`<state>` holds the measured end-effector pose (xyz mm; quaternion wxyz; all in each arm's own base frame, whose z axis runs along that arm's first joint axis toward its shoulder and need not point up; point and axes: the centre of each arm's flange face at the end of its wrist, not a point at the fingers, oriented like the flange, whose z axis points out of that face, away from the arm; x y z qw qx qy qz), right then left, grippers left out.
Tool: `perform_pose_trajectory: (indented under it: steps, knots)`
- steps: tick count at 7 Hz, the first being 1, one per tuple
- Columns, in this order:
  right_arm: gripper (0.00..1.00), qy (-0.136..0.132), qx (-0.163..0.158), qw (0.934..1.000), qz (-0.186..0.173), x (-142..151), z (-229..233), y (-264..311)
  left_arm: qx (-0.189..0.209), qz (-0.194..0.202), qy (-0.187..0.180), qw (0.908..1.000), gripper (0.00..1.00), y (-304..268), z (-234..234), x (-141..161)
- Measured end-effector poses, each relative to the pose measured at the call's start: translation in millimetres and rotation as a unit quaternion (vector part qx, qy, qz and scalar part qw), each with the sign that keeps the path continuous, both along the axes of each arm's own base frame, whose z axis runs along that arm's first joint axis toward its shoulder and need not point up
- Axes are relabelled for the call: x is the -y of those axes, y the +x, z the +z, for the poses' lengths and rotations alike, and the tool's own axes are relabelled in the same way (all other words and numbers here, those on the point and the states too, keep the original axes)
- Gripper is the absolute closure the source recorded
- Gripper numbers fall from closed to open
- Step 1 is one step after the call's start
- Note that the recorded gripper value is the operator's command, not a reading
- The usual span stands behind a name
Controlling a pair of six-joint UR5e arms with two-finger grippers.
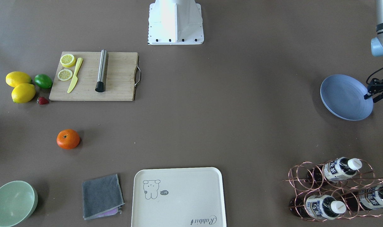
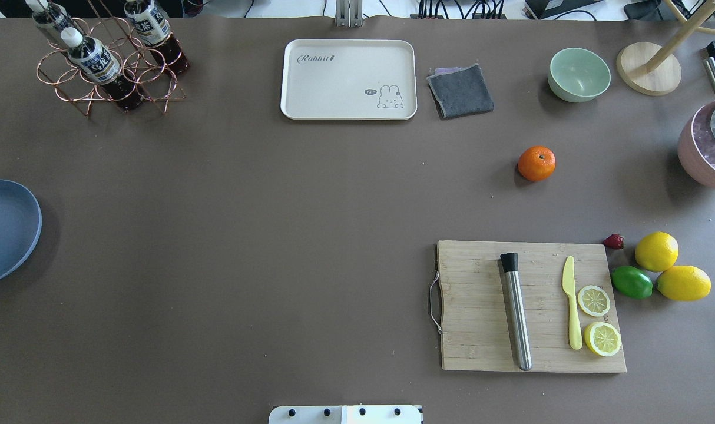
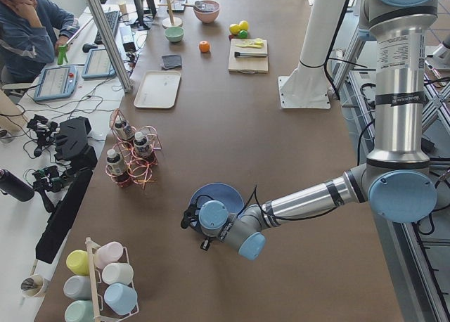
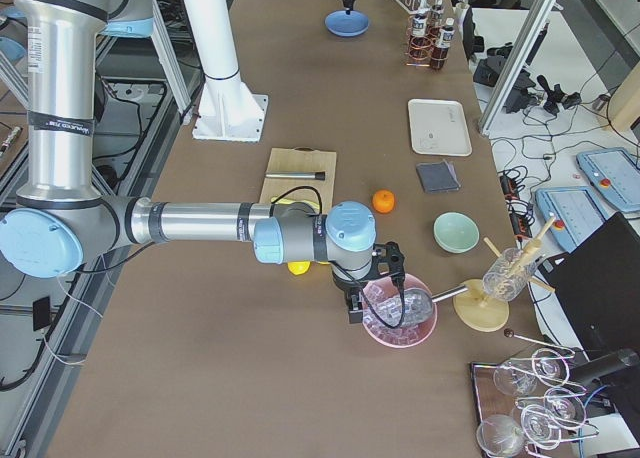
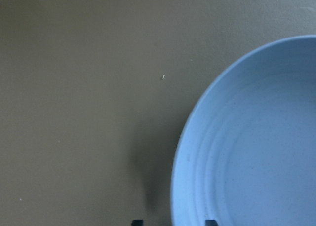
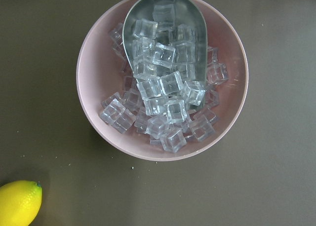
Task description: Pick orange to plate
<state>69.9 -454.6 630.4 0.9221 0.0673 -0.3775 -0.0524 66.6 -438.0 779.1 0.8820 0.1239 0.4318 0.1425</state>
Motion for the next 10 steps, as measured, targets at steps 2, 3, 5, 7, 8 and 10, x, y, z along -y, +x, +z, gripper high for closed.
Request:
perform_pose_trajectory:
  steps: [2,3,5,7,8,10]
  knots:
    - [0.0,0.001,0.0,1.0,0.0,0.1,-0.5,-0.1,-0.002,-0.002,-0.001,1.0,1.0,2.2,-4.0,3.7]
    - [0.0,0.001,0.0,1.0,0.0,0.2,-1.0,-0.1,-0.008,-0.01,-0.007,0.9999,1.0,3.8,-10.5,8.5]
    - [0.0,0.002,0.0,1.0,0.0,0.3,-1.4,-0.1,-0.058,-0.035,-0.038,0.997,1.0,9.9,-53.3,27.6]
    - [0.0,0.002,0.0,1.0,0.0,0.2,-1.4,-0.1,-0.124,-0.07,-0.078,0.9867,1.0,17.7,-132.5,47.2]
    - [0.0,0.002,0.001,1.0,0.0,0.2,-1.5,-0.1,-0.154,-0.092,-0.098,0.9788,1.0,23.3,-177.3,51.4]
    - [0.0,0.001,0.001,1.0,0.0,0.2,-1.5,-0.2,-0.204,-0.118,-0.134,0.9627,1.0,74.4,-265.7,54.2]
